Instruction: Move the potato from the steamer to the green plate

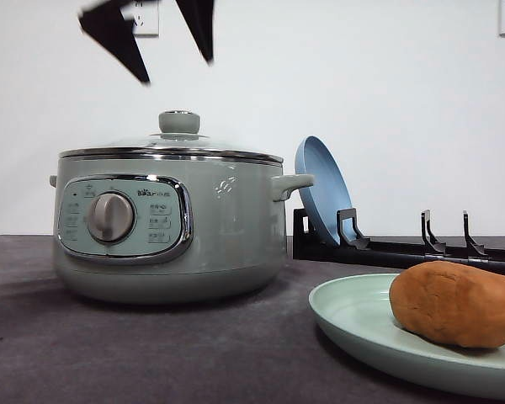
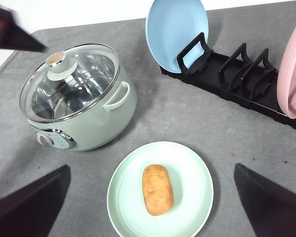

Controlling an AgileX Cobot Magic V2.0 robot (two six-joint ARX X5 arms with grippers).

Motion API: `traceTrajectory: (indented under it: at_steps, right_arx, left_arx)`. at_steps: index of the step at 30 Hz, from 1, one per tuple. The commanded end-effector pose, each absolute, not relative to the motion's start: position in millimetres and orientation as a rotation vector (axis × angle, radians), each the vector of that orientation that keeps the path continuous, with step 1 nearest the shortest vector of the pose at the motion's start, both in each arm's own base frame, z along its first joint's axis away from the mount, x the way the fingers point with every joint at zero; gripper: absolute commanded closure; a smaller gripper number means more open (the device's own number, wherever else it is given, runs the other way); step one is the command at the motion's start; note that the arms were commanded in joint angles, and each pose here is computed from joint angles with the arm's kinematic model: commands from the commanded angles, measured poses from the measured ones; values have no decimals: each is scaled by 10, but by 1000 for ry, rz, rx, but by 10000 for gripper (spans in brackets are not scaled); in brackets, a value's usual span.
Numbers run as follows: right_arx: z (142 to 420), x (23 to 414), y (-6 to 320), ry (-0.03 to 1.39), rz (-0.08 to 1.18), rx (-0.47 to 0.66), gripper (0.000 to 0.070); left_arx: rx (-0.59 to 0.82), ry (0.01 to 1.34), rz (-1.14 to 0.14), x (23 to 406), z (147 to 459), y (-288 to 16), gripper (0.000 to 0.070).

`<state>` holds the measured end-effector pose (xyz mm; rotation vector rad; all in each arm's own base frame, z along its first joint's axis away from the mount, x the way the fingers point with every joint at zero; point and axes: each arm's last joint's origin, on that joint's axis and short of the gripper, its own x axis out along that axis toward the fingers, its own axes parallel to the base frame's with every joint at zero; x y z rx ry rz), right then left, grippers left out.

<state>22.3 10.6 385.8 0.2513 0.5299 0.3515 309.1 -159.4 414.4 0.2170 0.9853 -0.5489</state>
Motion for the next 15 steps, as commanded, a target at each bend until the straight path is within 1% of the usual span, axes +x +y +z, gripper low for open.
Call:
traceTrajectory:
  at_steps: [1,6,9,12,15]
  right_arx:
    - [3900,208,98,512,360,256,0]
    - [3900,207,99,506,373,222,0]
    - [3900,207,100,499,384,183,0]
    - [3900,206,101,492,399,148,0]
    - [3900,203,107,492,426,127,0]
  left_arx:
    - [199,925,-556,2943,4353,-1536,0]
    - [177,815,-574,2497,4704,-1347,0]
    - [185,749,-599,2210,4830,-1238,0]
    - [169,681,-628,1926,4841,-1113,0]
    - [151,620,-650,1641,4716,-962,0]
